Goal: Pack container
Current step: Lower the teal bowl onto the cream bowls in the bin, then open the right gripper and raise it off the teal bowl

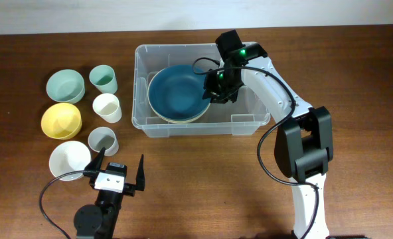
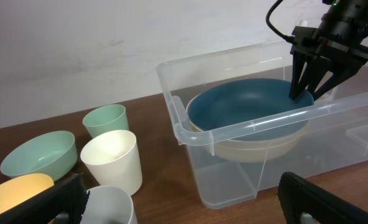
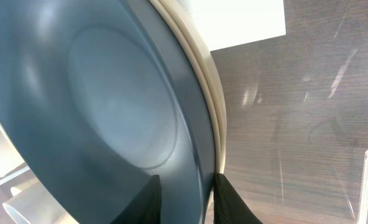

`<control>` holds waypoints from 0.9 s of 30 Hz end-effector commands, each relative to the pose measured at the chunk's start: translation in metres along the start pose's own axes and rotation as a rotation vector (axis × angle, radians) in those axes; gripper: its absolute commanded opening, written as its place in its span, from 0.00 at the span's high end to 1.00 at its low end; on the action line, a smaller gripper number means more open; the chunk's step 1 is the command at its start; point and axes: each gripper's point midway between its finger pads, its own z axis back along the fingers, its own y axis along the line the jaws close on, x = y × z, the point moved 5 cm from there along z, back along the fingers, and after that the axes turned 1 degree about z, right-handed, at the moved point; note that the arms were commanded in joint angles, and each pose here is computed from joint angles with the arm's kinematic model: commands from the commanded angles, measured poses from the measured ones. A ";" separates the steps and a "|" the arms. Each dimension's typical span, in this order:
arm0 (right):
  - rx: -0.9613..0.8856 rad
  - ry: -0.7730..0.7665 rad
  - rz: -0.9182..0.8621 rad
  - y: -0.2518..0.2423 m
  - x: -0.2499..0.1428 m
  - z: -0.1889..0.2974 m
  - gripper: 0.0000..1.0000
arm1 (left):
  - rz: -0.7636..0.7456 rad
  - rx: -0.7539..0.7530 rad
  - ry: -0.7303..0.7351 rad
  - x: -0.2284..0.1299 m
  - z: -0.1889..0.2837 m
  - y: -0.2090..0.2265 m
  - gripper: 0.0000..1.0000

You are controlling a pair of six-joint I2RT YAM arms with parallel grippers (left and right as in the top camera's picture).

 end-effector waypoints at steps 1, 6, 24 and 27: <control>0.002 0.016 -0.009 -0.003 -0.001 -0.003 0.77 | -0.016 0.013 0.001 -0.001 0.000 0.002 0.00; -0.040 -0.003 0.006 -0.008 0.001 -0.003 0.89 | -0.016 0.013 0.001 -0.001 0.000 0.002 0.00; -0.048 -0.003 0.016 -0.011 0.002 -0.003 0.96 | -0.016 0.013 0.001 -0.001 0.000 0.002 0.00; -0.013 0.021 0.015 -0.006 -0.001 -0.003 0.96 | -0.016 0.013 0.001 -0.001 0.000 0.002 0.00</control>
